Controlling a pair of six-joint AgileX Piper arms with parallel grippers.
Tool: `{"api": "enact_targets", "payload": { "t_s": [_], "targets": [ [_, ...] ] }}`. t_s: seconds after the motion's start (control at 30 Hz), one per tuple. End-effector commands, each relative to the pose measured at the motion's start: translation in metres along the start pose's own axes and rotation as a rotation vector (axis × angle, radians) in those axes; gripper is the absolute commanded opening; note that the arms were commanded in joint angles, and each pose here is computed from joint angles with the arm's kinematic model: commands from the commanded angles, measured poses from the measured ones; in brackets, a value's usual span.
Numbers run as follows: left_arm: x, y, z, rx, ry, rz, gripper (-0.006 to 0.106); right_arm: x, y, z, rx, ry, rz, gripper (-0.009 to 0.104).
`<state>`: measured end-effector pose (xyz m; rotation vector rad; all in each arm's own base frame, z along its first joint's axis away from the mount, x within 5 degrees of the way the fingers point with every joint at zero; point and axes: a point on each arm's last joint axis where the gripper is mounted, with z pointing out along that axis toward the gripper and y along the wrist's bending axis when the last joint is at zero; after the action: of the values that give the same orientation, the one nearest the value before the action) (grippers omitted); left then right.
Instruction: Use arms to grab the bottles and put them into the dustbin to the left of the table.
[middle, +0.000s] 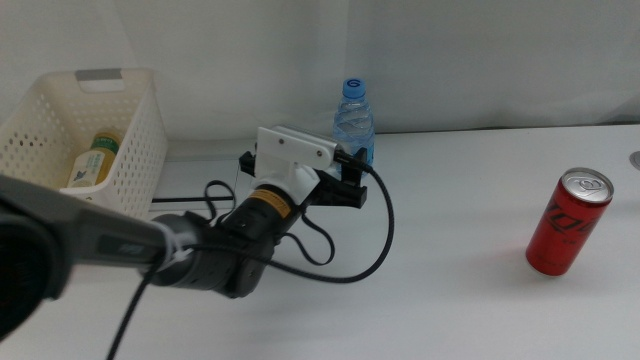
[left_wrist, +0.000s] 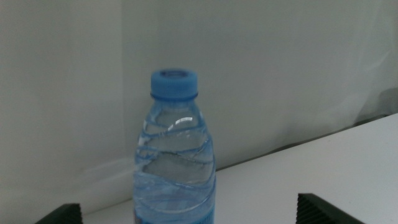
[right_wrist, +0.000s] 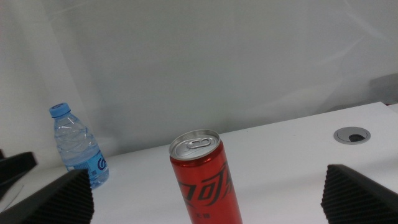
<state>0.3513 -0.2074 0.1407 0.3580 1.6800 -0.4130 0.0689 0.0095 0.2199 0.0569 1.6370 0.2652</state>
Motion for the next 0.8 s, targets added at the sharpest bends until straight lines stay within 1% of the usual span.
{"api": "enact_targets", "payload": {
  "t_s": [0.0,0.37,0.57,0.77],
  "targets": [
    [0.008,0.0,0.013,-0.005,0.01,-0.032,0.089,0.002,0.0,0.0,-0.001,0.005,-0.017,0.101],
    [0.036,-0.002,0.062,-0.005,0.047,-0.08,0.089,0.002,0.0,0.0,-0.001,0.005,-0.014,0.101],
    [0.039,-0.002,0.078,-0.003,0.029,-0.089,0.089,0.002,0.0,0.0,-0.001,0.005,-0.014,0.101],
    [0.043,-0.003,0.094,-0.002,0.053,-0.101,0.089,0.002,0.0,0.0,-0.001,0.005,-0.014,0.101]
  ]
}}
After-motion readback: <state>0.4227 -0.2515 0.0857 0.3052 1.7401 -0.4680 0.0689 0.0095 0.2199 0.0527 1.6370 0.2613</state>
